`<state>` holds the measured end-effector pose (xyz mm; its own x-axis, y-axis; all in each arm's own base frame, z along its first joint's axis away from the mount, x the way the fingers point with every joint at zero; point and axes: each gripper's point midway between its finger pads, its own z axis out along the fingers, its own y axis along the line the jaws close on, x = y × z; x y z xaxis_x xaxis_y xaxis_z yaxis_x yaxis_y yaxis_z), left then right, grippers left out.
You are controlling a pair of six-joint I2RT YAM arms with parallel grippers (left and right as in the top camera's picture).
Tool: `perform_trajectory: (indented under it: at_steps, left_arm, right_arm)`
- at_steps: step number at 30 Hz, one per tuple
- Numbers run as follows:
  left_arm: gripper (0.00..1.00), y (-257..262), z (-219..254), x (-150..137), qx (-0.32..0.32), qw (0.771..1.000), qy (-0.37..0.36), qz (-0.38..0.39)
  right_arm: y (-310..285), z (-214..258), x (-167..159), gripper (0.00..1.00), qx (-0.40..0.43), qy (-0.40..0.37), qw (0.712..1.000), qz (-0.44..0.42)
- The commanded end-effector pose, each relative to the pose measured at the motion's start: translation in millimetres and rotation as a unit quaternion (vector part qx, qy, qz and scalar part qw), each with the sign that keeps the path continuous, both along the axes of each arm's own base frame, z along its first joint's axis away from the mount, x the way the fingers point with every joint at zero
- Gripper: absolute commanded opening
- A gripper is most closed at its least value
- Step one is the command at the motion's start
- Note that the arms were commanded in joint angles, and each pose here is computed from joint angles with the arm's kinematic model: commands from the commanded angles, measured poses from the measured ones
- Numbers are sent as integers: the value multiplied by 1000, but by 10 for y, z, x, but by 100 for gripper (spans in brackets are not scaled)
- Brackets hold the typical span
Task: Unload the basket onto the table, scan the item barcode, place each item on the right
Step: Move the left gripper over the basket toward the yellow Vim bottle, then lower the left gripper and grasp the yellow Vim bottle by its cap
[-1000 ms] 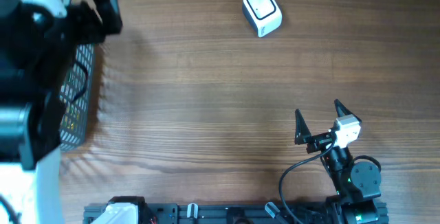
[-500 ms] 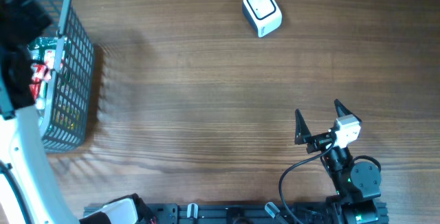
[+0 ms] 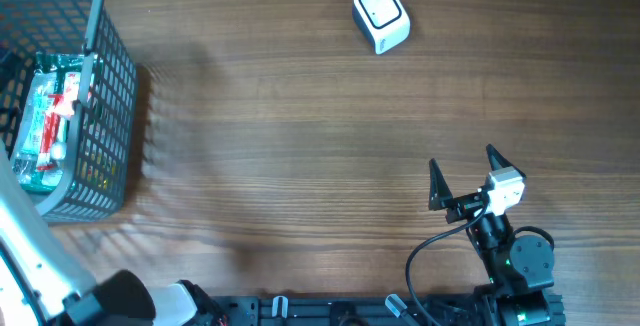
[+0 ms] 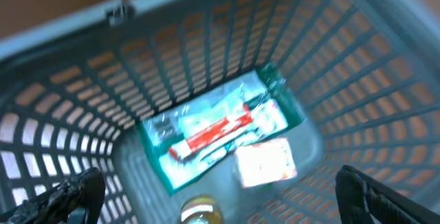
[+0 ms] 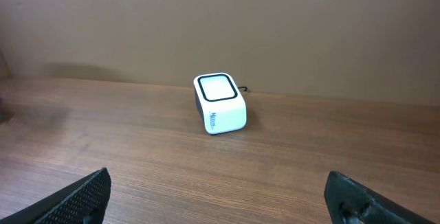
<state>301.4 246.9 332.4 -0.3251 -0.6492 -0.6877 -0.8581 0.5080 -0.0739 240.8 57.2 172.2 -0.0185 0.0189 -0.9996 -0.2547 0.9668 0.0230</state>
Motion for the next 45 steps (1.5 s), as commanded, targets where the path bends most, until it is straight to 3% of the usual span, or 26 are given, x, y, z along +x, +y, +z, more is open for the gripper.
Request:
perform_trajectory:
  at_steps: [1,9,17,36,45]
  left_arm:
    - [100,53,-204,49,-28,999,20,9]
    - [100,68,-537,71,-60,996,72,8]
    - [100,84,-568,57,-59,995,80,12]
    - [100,267,-685,-253,-75,990,107,55]
    - [100,80,-1037,-170,-132,985,115,11]
  right_arm:
    - [-34,7,7,100,3,-1,1000,-9]
    - [-34,7,7,100,3,-1,1000,-9]
    - [-34,7,7,100,3,-1,1000,-9]
    - [-34,7,7,100,3,-1,1000,-9]
    - [-34,7,7,100,3,-1,1000,-9]
